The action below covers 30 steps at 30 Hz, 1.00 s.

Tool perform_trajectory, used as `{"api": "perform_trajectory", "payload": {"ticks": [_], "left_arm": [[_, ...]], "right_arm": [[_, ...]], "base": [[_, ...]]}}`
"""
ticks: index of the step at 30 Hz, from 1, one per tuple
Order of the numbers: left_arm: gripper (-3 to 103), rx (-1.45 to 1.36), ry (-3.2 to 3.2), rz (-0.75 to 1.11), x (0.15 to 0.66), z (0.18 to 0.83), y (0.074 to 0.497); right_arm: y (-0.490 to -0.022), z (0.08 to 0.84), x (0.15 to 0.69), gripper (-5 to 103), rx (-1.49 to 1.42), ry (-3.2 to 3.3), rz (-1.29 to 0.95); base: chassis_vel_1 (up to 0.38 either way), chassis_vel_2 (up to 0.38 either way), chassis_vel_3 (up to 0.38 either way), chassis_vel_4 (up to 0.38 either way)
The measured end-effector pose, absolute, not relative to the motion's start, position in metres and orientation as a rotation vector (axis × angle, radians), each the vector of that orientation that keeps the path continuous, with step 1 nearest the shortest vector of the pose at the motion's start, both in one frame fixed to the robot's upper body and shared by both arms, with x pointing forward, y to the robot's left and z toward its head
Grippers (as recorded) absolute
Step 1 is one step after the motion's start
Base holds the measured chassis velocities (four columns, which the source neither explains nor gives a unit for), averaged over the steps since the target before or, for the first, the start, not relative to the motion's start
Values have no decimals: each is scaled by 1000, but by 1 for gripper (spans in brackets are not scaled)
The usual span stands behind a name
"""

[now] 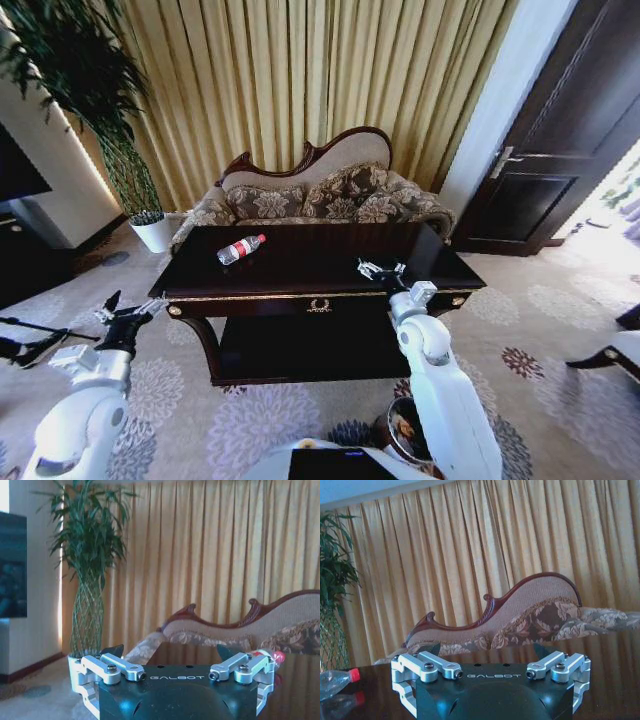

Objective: Move to the front of the table and place the trash on the table into the trash bin.

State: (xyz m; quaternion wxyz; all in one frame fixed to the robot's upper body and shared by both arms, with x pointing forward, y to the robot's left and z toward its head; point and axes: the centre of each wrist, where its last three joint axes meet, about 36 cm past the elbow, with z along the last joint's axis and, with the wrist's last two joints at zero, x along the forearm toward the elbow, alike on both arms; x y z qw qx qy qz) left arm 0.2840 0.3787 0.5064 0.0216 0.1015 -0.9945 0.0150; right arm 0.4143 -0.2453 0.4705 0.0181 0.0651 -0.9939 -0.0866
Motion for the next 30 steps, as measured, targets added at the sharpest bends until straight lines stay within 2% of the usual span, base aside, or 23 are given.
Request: {"api": "perform_trajectory", "payload": {"ticks": [13, 21, 30], "left_arm": [[100, 239, -3062, -52, 345, 535, 435], [100, 88, -3050, 20, 408, 571, 479], [100, 7, -2941, 115, 467, 577, 535]], "right_arm": [[-275, 475, 405, 100, 134, -3063, -192], [-272, 471, 403, 100, 129, -3054, -194], [-269, 464, 399, 100, 124, -3036, -173]], "base": [[0, 0, 0, 0], [0, 0, 0, 0], [0, 0, 0, 0]]}}
